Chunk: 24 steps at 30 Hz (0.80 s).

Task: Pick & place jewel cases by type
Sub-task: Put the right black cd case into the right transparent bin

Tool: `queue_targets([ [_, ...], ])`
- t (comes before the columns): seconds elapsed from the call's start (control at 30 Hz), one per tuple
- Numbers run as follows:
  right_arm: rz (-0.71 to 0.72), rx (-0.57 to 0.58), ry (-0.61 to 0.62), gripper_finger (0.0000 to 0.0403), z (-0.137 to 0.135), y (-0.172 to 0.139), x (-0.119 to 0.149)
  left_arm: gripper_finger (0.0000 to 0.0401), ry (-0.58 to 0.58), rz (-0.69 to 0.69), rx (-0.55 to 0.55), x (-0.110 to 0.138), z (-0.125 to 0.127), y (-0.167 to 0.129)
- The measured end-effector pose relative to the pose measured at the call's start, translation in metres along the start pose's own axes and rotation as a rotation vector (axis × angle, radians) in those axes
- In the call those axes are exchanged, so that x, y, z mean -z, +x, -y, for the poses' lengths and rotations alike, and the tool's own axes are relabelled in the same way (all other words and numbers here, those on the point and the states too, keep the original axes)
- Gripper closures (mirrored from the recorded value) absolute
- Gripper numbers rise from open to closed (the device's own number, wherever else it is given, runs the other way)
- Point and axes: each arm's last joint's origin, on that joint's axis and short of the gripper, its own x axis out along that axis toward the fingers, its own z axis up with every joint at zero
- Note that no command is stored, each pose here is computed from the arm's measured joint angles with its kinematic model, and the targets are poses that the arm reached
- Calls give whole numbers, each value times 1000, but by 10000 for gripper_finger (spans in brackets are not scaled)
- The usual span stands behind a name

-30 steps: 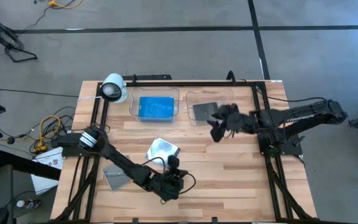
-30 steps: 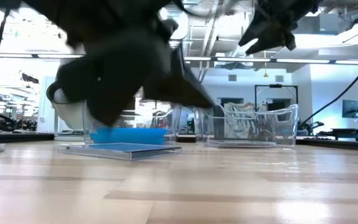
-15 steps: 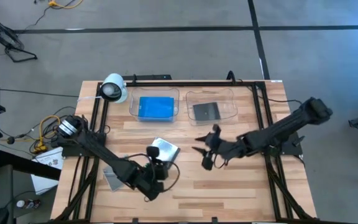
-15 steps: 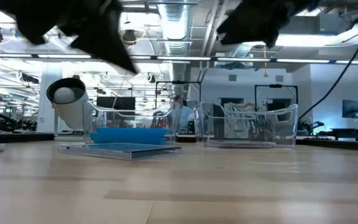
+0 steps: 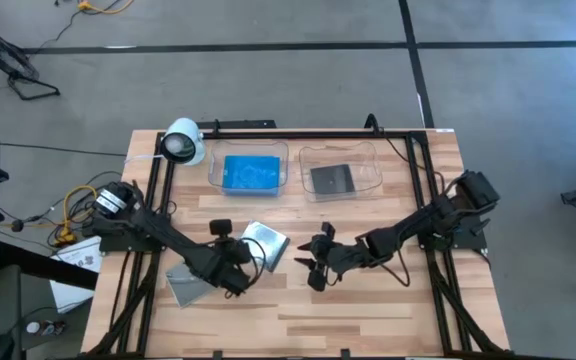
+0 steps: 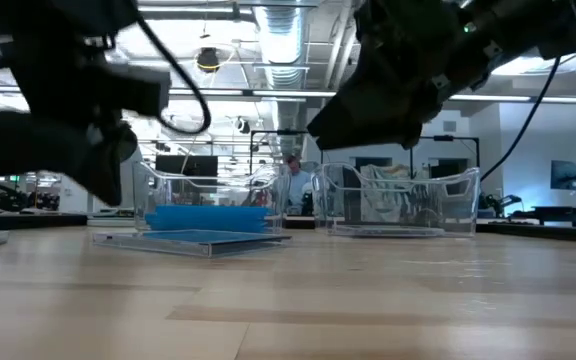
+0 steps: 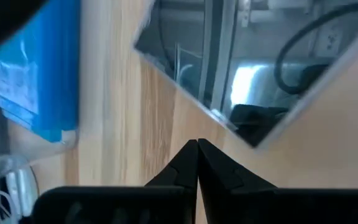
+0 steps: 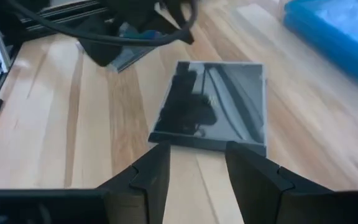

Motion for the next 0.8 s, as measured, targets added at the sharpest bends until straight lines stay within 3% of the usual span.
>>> queue_targets([
  [0.33,-36,4,41,272,0,5,8,401,-54,-41,39,10,-10,39],
  [0.6,-210,118,202,284,14,5,24,401,-7,27,74,-2,-13,45],
  [0.8,-240,113,214,282,13,3,28,401,21,107,136,-12,-11,46],
])
